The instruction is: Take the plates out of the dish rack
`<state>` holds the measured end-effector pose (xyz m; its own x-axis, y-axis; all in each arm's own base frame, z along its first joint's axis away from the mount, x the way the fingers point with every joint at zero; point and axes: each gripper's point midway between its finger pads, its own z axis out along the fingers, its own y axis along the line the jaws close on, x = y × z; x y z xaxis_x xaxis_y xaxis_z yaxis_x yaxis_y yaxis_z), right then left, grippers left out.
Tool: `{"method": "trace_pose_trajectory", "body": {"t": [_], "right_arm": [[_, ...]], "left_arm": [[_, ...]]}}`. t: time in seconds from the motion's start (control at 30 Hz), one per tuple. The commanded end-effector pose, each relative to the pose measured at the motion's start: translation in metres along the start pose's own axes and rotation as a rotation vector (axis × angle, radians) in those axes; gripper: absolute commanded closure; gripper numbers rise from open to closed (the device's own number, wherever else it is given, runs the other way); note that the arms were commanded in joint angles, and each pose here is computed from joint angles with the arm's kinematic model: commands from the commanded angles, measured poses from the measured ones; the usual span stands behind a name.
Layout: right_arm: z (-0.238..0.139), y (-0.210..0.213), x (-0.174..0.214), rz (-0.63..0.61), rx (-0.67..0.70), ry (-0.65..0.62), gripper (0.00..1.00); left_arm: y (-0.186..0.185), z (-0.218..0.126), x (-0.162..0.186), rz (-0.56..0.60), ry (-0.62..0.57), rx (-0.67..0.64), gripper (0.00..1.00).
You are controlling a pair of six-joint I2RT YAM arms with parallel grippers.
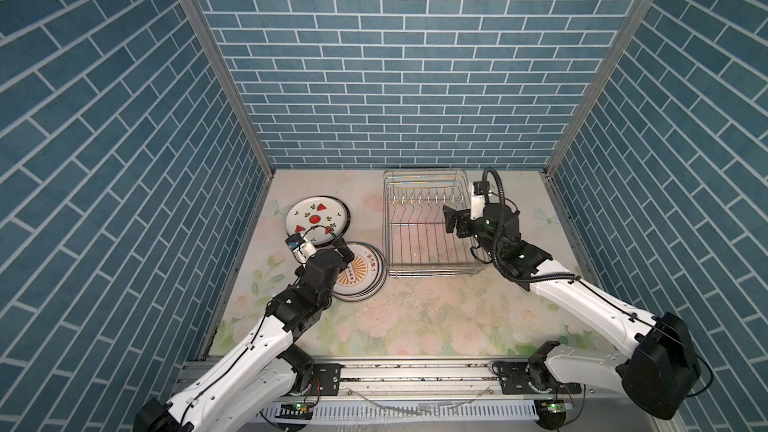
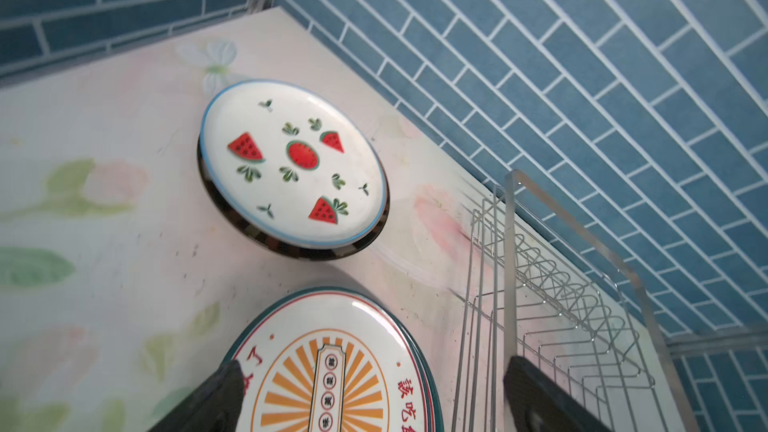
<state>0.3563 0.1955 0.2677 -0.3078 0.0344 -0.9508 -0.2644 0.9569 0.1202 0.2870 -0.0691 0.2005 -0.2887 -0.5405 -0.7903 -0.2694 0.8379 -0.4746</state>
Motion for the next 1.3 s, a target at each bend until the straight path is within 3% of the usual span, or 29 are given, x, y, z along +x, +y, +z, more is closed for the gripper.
{"method": "trace_pose_trajectory", "body": {"t": [0.0, 0.1, 0.27, 0.4, 0.53, 0.7, 0.87, 1.0, 1.17, 1.27], "right_arm": [[-0.008, -0.065, 0.014, 0.017, 0.279, 0.031, 0.01], [-0.011, -0.105, 0.024, 0.000, 0.431, 0.053, 0.02], [-0.020, -0.145, 0.033, -0.079, 0.581, -0.020, 0.04], [-0.025, -0.180, 0.042, -0.095, 0.667, -0.005, 0.05], [-0.011, -0.204, 0.063, -0.085, 0.666, 0.029, 0.06], [0.007, -0.216, 0.092, -0.176, 0.690, 0.108, 0.08], [0.004, -0.224, 0.103, -0.222, 0.720, 0.096, 0.09], [0.015, -0.233, 0.114, -0.255, 0.755, 0.113, 0.09], [0.020, -0.240, 0.126, -0.248, 0.769, 0.115, 0.08], [0.017, -0.250, 0.131, -0.167, 0.741, 0.118, 0.07]], "left_arm": [[-0.019, 0.003, -0.035, 0.271, -0.095, 0.007, 0.00], [-0.013, 0.014, -0.052, 0.350, -0.101, -0.067, 0.00], [0.013, 0.044, -0.068, 0.407, -0.166, -0.184, 0.00], [0.045, 0.066, -0.067, 0.468, -0.132, -0.316, 0.00], [0.077, 0.083, -0.054, 0.509, -0.121, -0.395, 0.00], [0.094, 0.097, -0.047, 0.593, -0.143, -0.457, 0.00], [0.114, 0.108, -0.043, 0.576, -0.110, -0.507, 0.00], [0.128, 0.099, -0.047, 0.538, -0.208, -0.567, 0.00], [0.126, 0.115, -0.033, 0.556, -0.196, -0.473, 0.00], [0.131, 0.114, -0.033, 0.521, -0.199, -0.441, 0.00]]}}
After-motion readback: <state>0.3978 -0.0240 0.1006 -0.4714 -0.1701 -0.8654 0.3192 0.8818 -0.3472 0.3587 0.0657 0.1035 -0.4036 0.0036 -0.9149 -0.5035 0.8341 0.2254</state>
